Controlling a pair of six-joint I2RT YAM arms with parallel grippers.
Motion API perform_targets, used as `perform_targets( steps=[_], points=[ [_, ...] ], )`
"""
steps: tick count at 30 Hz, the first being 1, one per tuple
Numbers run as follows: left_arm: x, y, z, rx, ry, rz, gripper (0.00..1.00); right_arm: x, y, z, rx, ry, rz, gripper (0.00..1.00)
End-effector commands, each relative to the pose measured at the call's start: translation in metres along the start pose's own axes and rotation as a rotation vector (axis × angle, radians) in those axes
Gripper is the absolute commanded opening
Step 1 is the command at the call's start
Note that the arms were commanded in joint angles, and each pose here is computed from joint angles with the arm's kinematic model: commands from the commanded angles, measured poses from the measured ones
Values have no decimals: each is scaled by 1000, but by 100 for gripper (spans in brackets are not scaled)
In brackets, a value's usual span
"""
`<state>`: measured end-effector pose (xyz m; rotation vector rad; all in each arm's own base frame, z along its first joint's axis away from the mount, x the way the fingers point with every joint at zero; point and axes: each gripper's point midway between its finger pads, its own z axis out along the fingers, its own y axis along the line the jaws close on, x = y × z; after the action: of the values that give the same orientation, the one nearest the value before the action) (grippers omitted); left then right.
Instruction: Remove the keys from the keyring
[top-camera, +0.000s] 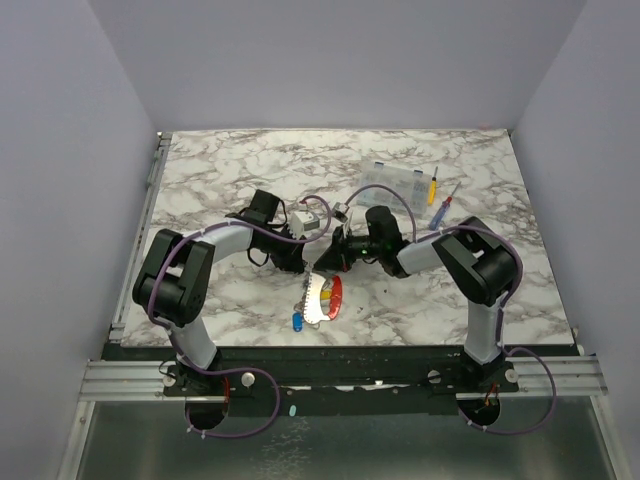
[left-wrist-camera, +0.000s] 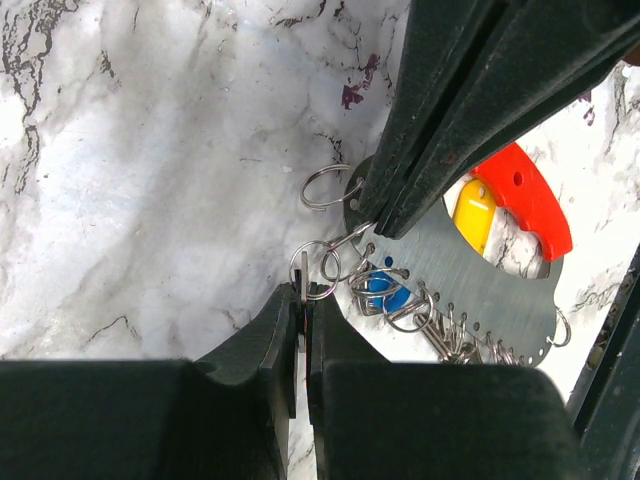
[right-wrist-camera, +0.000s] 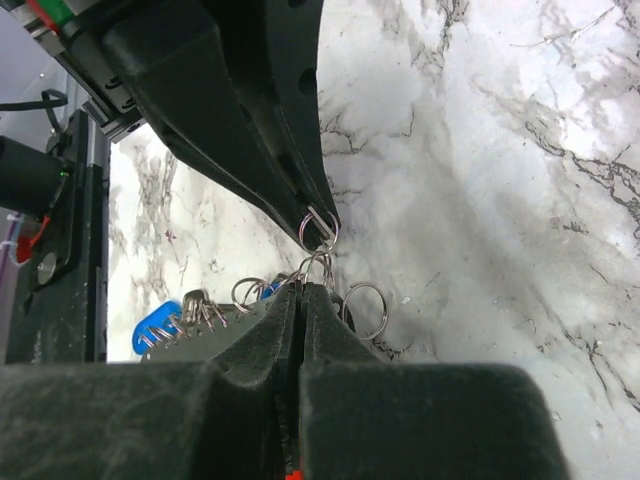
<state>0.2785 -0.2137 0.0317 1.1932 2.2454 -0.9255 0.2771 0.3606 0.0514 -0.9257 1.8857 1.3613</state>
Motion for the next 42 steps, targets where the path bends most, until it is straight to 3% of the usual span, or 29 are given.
perform_targets(
  steps=[1, 10, 21, 31, 42],
  points=[
    [1, 0, 3, 25, 8, -25, 0, -19, 3, 2, 33, -70, -128, 1],
    [8, -6, 7, 66, 34, -71, 0, -34, 7, 7, 143, -182, -233, 1],
    [31, -4, 10, 50, 121, -134, 0, -35, 6, 0, 202, -227, -306, 1],
    [-14, -8, -8, 20, 18, -49, 0, -23, 6, 8, 166, -165, -248, 1],
    [-37, -19, -17, 11, -28, 6, 0, -21, 2, 11, 176, -146, -221, 1]
  ],
)
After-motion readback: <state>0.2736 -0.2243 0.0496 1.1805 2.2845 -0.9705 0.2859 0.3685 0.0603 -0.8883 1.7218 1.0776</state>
